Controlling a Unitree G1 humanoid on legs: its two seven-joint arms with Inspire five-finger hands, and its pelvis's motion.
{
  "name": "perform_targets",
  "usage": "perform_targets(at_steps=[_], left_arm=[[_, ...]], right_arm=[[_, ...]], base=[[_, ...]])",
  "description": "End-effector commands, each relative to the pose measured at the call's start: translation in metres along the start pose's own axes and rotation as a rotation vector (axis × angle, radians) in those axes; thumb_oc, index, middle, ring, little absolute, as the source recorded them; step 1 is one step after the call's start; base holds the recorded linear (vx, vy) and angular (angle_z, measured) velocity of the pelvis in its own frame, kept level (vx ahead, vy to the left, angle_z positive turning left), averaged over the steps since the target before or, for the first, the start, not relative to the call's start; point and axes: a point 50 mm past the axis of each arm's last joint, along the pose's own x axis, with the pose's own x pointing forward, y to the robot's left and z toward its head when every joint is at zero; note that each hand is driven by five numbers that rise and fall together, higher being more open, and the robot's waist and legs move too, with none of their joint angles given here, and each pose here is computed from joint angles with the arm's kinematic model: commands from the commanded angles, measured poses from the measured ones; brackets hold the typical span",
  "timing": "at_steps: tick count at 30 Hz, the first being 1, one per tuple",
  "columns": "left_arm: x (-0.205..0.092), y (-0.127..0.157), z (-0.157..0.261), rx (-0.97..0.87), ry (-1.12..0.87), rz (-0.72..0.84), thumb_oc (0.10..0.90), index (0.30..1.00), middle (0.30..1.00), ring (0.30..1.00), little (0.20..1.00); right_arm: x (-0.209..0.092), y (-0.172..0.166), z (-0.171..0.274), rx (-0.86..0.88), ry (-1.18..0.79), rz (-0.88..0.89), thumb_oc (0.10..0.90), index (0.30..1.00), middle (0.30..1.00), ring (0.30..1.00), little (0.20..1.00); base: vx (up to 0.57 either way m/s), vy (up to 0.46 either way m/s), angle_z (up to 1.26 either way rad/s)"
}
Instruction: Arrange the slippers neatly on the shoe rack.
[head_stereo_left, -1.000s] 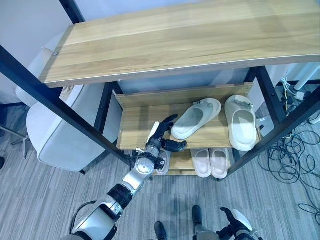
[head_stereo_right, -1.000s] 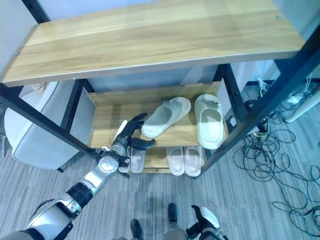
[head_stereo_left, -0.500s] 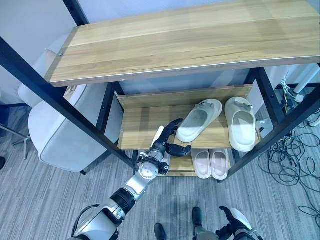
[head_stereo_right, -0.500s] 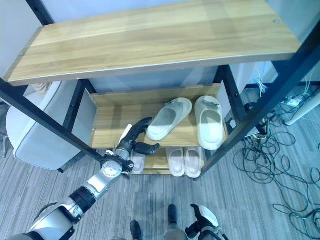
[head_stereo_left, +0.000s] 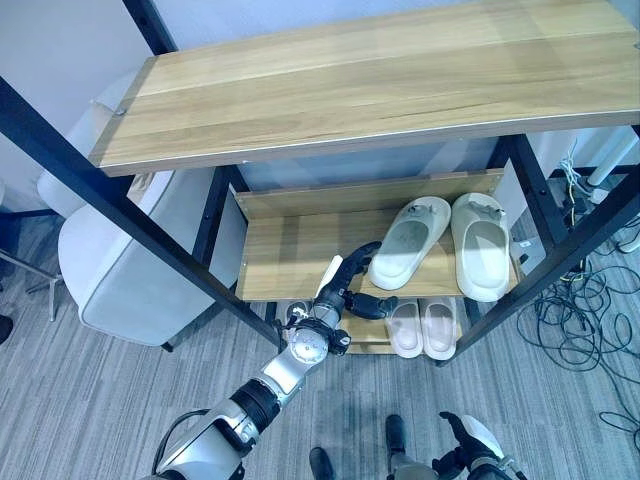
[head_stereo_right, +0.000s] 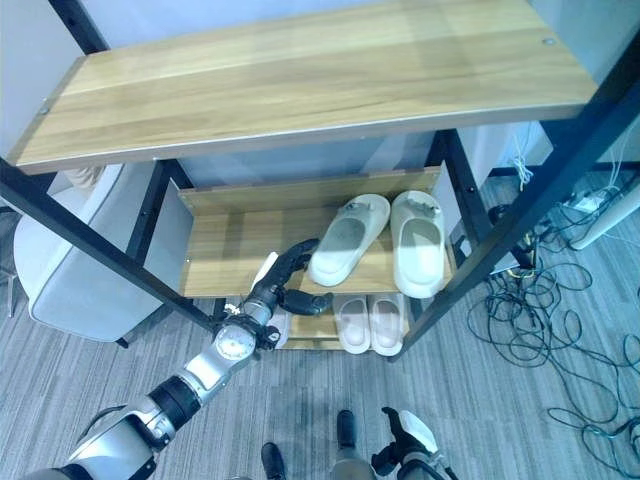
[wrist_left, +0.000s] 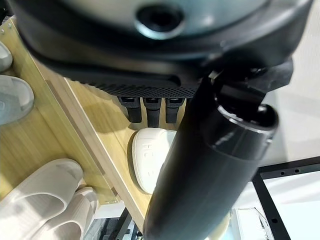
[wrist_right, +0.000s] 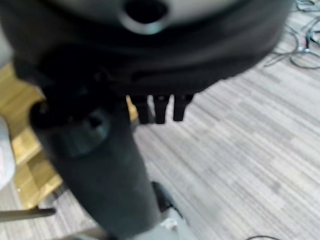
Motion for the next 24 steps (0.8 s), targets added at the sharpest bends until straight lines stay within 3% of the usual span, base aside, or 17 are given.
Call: perform_targets(at_steps=[1, 24], left_arm=[[0.014, -0.047, 0.049, -0.072, -0.196, -0.149, 0.8, 0.9, 0.9, 0.9, 0.9], [0.0, -0.092, 0.045, -0.029, -0.188, -0.313, 0.8, 0.9, 0.9, 0.9, 0.9]], right_arm=[[-0.002, 0.014, 0.012, 0.049, -0.039, 0.019, 0.8, 0.9, 0.9, 0.9, 0.9], [0.003, 0.01, 0.025, 0.058, -0.081, 0.005, 0.8, 0.9, 0.9, 0.9, 0.9]], base=[[0.0, 0.0, 0.0], [0.0, -0.002, 0.0]])
